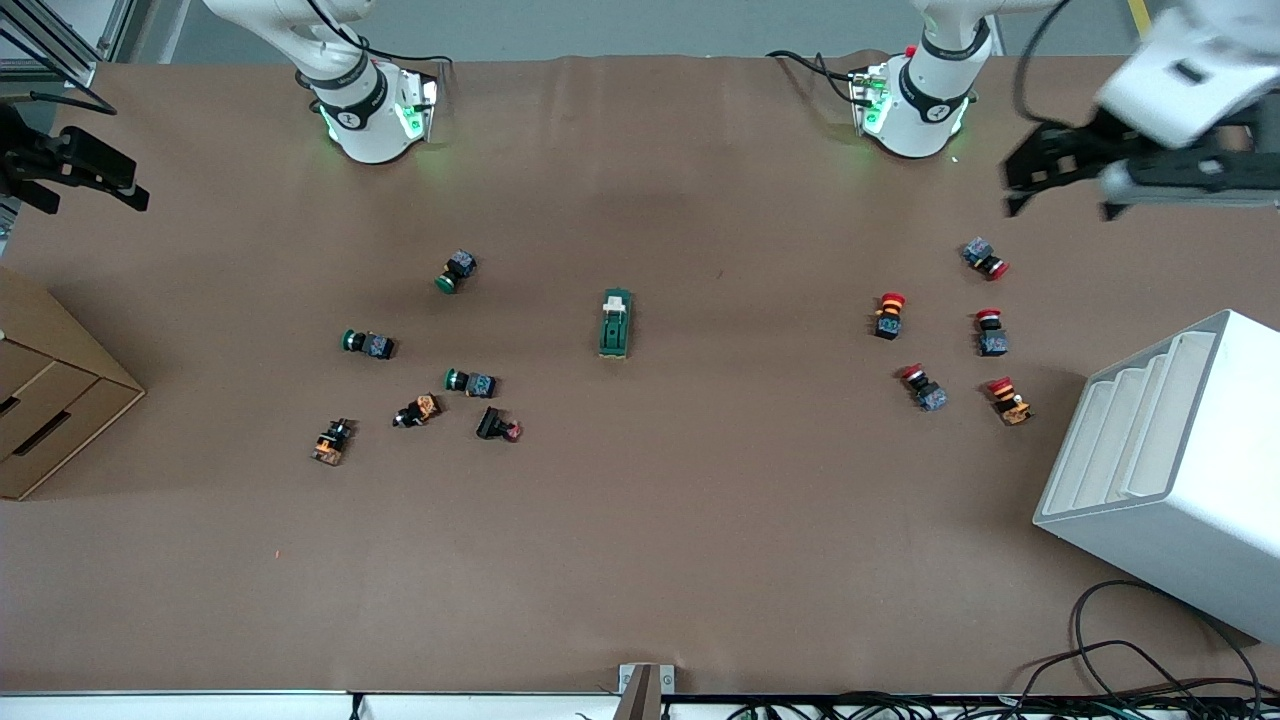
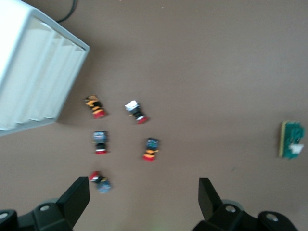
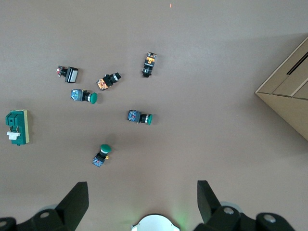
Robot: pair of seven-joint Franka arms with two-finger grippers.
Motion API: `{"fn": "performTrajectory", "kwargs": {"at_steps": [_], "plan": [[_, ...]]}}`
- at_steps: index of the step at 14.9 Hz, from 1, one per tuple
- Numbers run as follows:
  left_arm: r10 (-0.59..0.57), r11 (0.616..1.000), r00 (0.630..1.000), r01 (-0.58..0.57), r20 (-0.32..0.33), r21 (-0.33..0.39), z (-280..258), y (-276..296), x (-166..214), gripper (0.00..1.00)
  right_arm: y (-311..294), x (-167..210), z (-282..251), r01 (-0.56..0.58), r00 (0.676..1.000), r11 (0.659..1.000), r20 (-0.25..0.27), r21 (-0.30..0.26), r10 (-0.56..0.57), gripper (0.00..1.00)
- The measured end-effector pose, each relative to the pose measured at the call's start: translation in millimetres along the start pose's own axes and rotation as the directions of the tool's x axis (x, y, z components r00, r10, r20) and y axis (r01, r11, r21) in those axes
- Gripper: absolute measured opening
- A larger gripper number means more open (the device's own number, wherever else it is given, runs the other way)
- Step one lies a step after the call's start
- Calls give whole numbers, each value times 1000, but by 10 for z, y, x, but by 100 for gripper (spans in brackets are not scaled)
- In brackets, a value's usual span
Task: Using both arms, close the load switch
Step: 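Move the left gripper above the green switch while the right gripper approaches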
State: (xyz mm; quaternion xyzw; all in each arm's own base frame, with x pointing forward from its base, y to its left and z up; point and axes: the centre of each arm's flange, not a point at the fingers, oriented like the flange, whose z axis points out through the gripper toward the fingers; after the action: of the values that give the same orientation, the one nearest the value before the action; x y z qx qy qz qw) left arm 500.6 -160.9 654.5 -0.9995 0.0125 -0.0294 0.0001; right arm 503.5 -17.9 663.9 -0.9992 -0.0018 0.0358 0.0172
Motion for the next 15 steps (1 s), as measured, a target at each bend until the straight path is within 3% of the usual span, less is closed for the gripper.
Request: {"fn": "performTrajectory", "kwargs": {"at_steps": [3,9,11,15], "plan": [[-62,998,998,61,-31,-20,433,951,-184,100,5,59,69,-1,1000,1000,12,0,1,100],[-135,988,983,124,-122,-95,1433,2282,-951,100,36,542,734,0,993,1000,121,1,0,100],[-152,987,976,139,-158,-86,1701,2579,-1264,100,15,572,764,-7,992,1000,126,0,7,100],[-153,988,960,149,-233,-35,2190,3127,-1870,100,-246,623,762,-124,987,992,103,8,123,100]]}}
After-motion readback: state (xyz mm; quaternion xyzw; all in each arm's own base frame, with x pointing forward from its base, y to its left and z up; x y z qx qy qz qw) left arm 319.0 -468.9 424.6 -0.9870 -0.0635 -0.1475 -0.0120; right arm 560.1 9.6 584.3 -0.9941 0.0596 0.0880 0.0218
